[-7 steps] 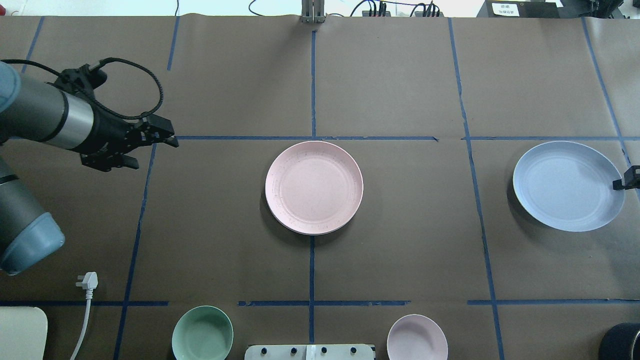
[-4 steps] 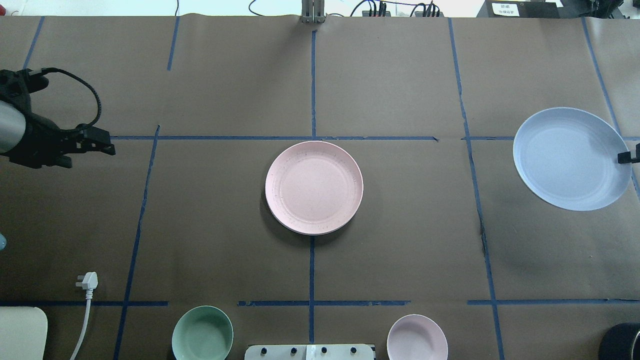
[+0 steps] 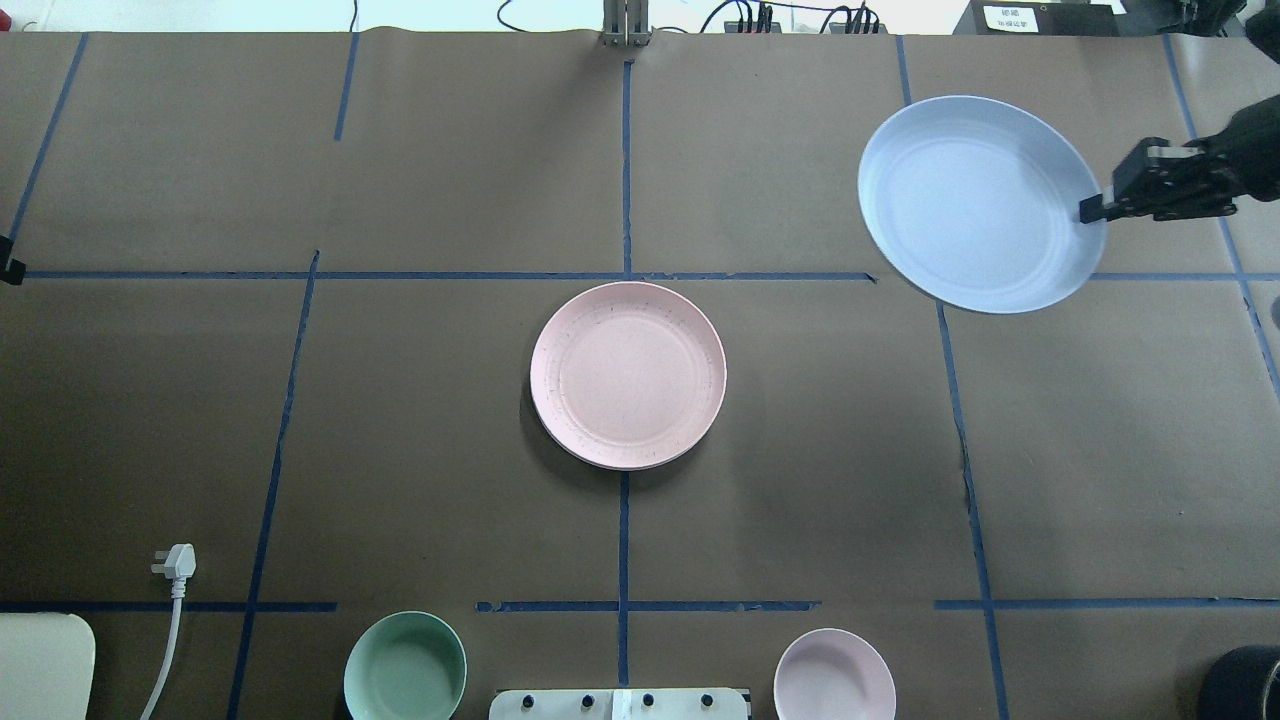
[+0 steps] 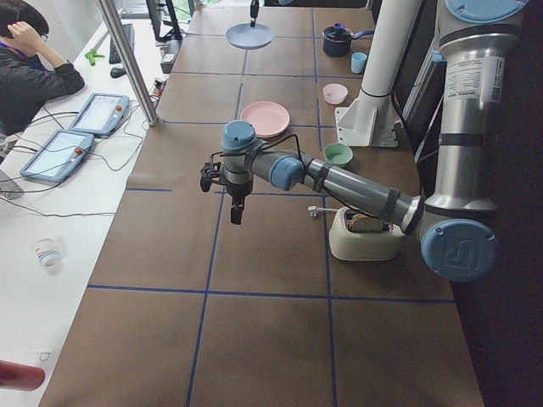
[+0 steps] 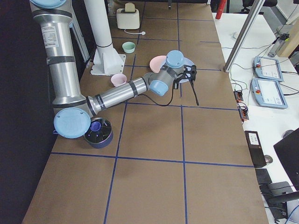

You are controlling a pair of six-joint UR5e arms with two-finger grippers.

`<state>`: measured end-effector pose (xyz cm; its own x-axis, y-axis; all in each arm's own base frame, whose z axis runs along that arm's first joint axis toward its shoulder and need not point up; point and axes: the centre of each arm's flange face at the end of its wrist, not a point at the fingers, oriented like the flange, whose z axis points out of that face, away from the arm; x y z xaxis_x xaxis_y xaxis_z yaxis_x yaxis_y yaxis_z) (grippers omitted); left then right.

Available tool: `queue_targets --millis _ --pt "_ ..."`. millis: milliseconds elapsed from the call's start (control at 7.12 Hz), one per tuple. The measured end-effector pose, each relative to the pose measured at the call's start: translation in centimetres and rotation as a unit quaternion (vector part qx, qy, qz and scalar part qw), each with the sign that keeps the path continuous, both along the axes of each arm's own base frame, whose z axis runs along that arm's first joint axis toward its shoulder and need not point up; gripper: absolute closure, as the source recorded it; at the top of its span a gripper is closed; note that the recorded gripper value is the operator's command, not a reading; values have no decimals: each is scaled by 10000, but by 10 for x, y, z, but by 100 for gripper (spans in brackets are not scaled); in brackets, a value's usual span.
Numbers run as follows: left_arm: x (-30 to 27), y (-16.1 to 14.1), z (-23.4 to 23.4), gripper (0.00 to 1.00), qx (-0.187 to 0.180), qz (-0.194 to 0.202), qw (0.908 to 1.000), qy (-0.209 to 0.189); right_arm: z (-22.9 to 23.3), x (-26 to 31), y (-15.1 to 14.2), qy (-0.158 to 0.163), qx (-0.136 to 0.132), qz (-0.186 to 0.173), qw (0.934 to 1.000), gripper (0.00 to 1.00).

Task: Stack three plates with pink and blue
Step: 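Carry the light blue plate with the right gripper onto the pink plate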

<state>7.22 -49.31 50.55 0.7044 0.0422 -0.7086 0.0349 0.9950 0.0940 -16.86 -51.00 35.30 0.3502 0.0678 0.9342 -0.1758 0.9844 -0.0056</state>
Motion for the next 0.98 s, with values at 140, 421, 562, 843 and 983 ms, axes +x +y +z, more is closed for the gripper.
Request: queue_targets --millis 140,421,562,843,983 --pt "-24 -5 23 0 56 100 9999 21 -39 -41 2 167 -81 -9 9998 100" --pt "-54 -9 67 0 135 362 9992 53 -96 -131 21 454 -180 62 9988 100" --pt "-61 -10 77 0 158 415 9990 58 -107 -171 38 556 -171 84 9983 99" --pt "-65 -10 85 0 159 444 9989 55 -121 -244 78 796 -59 13 9968 98" --pt "-65 -9 85 0 158 448 9989 56 -126 -266 88 892 -42 -30 9960 97"
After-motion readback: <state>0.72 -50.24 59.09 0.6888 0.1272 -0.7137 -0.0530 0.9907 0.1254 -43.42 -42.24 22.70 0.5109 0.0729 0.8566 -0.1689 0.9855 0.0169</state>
